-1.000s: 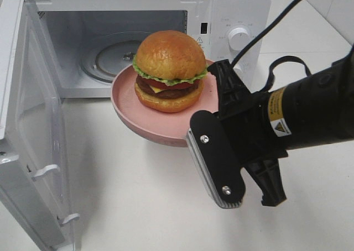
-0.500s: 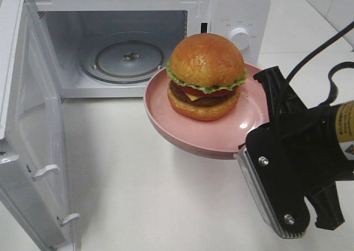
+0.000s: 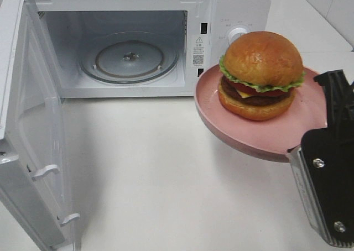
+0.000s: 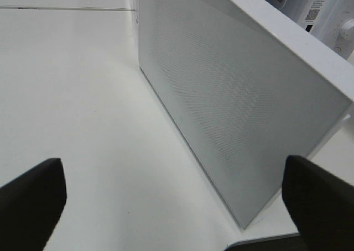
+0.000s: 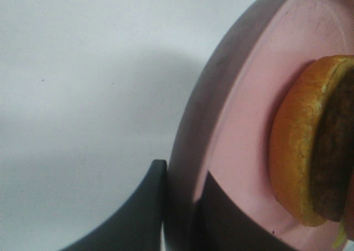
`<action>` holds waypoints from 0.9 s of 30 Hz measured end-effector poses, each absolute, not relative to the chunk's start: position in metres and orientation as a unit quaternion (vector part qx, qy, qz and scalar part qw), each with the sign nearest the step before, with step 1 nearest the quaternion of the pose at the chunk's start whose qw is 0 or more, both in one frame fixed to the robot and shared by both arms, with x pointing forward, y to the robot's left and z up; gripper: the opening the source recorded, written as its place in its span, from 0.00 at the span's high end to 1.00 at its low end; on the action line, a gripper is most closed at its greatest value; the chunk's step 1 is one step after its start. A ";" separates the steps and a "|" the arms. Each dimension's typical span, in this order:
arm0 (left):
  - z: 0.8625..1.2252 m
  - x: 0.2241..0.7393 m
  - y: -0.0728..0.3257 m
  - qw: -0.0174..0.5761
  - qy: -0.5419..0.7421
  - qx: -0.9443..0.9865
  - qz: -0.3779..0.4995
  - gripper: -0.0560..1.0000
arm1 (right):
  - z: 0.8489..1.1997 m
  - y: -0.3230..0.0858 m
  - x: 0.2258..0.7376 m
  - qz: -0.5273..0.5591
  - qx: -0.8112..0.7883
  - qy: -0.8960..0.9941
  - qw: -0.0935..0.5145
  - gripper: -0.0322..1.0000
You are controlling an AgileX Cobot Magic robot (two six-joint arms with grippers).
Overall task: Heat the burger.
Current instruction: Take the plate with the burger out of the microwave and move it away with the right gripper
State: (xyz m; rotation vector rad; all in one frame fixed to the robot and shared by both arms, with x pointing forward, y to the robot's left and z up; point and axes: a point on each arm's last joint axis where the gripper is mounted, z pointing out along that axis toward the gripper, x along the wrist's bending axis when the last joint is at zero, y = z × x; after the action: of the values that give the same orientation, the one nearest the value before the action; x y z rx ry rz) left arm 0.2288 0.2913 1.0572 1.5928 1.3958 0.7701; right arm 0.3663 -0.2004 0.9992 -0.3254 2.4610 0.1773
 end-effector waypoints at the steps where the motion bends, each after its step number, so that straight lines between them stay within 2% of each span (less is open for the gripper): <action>1: 1.057 0.229 0.291 0.430 0.559 0.638 0.309 0.02 | 0.999 -0.207 0.363 0.060 -0.111 0.938 0.323 0.87; 12: 1.057 0.229 0.291 0.430 0.559 0.638 0.309 0.02 | 0.997 -0.247 0.343 -0.006 0.009 0.949 0.315 0.87; 27: 1.057 0.229 0.291 0.430 0.559 0.638 0.309 0.02 | 1.000 -0.270 0.339 -0.062 0.211 0.921 0.320 0.87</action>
State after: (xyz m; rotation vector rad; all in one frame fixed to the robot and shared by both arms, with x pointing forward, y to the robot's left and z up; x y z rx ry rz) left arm 0.2288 0.2913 1.0572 1.5928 1.3958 0.7701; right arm 0.3385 -0.2695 0.9997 0.5543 2.4217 -0.1619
